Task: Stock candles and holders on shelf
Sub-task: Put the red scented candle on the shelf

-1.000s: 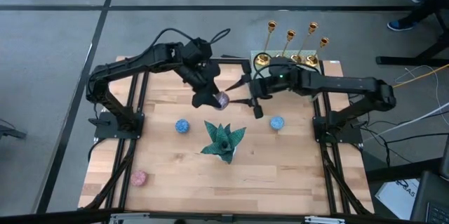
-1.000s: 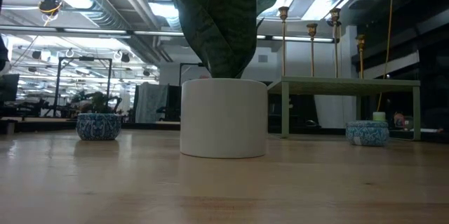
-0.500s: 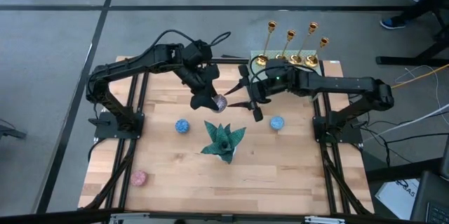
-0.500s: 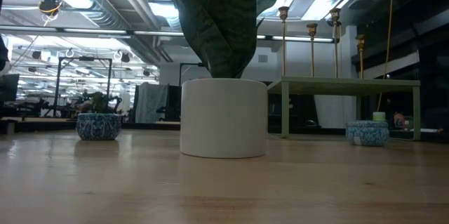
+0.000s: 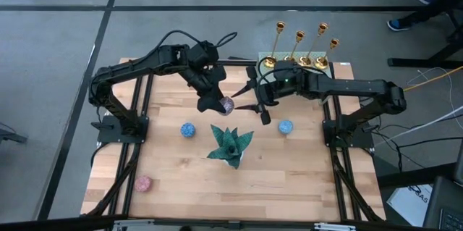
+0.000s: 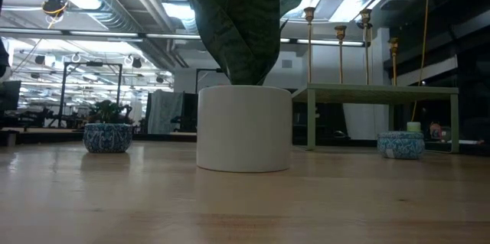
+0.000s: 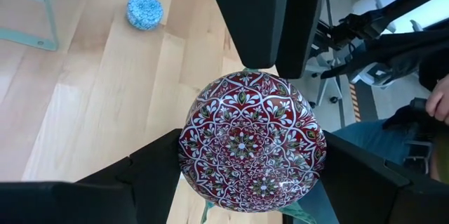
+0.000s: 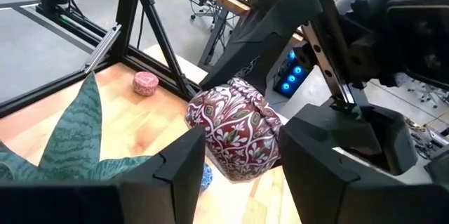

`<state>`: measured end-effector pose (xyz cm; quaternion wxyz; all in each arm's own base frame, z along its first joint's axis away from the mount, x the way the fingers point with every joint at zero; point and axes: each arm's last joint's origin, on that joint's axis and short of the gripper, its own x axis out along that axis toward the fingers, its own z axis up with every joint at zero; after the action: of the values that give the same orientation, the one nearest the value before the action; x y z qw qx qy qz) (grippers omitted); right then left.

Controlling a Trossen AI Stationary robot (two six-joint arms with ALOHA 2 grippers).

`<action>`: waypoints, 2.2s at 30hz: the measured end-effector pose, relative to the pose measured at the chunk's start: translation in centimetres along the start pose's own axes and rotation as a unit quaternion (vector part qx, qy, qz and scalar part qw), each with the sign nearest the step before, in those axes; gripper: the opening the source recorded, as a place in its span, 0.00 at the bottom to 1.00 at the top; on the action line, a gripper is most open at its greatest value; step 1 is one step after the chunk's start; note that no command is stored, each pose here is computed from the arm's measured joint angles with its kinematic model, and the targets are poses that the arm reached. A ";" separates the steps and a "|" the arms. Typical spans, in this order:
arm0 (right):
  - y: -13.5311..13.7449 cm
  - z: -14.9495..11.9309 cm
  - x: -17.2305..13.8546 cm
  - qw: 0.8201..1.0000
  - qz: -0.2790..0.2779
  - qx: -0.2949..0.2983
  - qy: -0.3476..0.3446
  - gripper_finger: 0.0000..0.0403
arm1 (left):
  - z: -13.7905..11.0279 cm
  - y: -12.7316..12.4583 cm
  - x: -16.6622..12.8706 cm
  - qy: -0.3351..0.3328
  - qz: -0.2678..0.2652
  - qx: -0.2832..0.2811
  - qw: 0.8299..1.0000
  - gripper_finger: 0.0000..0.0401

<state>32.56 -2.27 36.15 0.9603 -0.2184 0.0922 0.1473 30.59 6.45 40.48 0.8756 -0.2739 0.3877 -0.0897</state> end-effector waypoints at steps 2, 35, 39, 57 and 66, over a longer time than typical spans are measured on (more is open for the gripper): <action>0.0 0.0 0.0 1.000 0.001 0.001 0.002 0.46 | 0.0 0.0 0.0 0.000 0.002 0.000 1.000 0.72; -0.5 -1.2 1.7 0.999 -0.009 -0.033 0.000 0.81 | 0.5 0.6 -0.4 -0.009 -0.029 -0.006 1.000 0.72; -0.5 -1.2 2.0 0.999 -0.011 -0.035 -0.007 0.78 | 0.4 0.4 0.1 0.000 -0.044 -0.005 0.999 0.72; -0.3 -1.0 2.1 0.999 -0.004 -0.045 -0.013 0.45 | 0.6 1.2 -0.5 -0.002 -0.055 -0.022 0.998 0.74; -0.2 -0.6 0.9 0.999 -0.036 -0.030 0.022 0.46 | 1.2 2.4 -1.3 -0.032 -0.033 -0.025 0.999 0.79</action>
<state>33.44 -2.52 35.43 0.9557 -0.2536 0.1009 0.1105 30.44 9.44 40.64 0.8770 -0.3108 0.3526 -0.1000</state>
